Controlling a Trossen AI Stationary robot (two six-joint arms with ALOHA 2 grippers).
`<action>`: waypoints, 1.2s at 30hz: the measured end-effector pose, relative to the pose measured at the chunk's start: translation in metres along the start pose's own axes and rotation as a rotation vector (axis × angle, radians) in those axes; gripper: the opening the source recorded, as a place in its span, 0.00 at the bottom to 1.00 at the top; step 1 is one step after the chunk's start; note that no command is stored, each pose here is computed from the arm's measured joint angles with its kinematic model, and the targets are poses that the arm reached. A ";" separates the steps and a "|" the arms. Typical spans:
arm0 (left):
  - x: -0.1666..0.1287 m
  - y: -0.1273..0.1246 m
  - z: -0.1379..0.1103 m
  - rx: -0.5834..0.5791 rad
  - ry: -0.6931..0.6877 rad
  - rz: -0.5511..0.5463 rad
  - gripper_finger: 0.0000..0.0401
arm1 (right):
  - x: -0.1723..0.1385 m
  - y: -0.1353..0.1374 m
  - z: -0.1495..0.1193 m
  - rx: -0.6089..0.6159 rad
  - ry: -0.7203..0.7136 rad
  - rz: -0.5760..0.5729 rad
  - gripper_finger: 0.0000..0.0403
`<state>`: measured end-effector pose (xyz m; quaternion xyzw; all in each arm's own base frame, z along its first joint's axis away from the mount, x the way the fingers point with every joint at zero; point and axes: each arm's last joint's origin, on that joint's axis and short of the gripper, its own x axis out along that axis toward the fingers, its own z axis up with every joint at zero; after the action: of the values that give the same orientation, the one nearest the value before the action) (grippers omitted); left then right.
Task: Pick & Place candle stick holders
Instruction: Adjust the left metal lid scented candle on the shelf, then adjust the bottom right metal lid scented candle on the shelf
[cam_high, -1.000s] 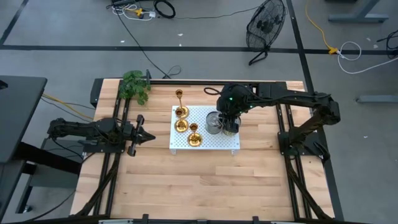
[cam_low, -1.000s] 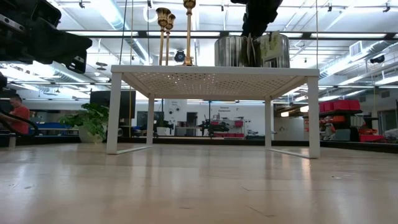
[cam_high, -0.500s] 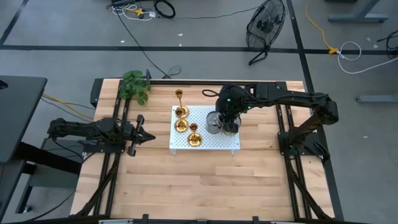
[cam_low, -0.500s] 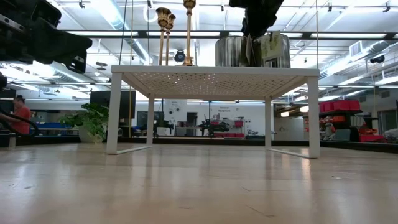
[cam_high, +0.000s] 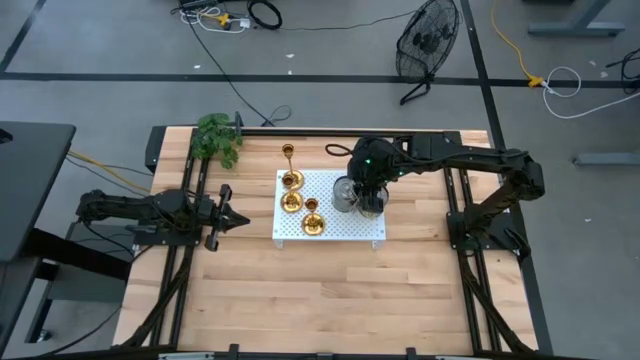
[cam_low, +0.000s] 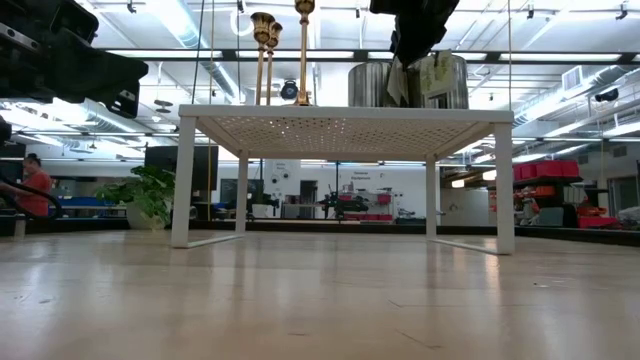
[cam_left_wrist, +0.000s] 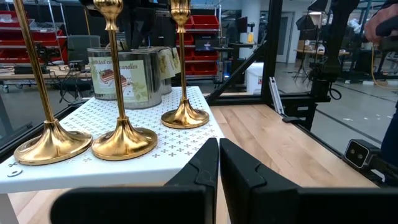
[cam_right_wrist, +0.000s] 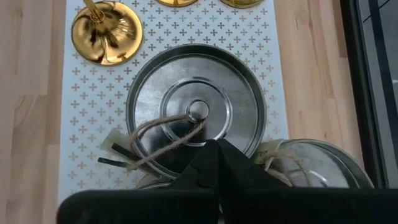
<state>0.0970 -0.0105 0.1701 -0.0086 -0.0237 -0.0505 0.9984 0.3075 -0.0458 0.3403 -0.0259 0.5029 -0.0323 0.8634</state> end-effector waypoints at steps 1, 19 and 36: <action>0.000 0.000 0.000 0.000 0.000 0.000 0.05 | 0.000 0.000 0.000 0.000 0.000 -0.001 0.00; 0.000 0.000 0.000 0.000 0.000 0.000 0.05 | -0.028 0.000 -0.004 0.031 -0.098 -0.015 0.00; 0.000 0.000 0.000 0.000 0.000 0.000 0.05 | -0.049 0.000 -0.011 0.122 -0.211 -0.056 0.00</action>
<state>0.0970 -0.0105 0.1700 -0.0086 -0.0237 -0.0505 0.9984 0.2737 -0.0420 0.3776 0.0092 0.4053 -0.0841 0.9103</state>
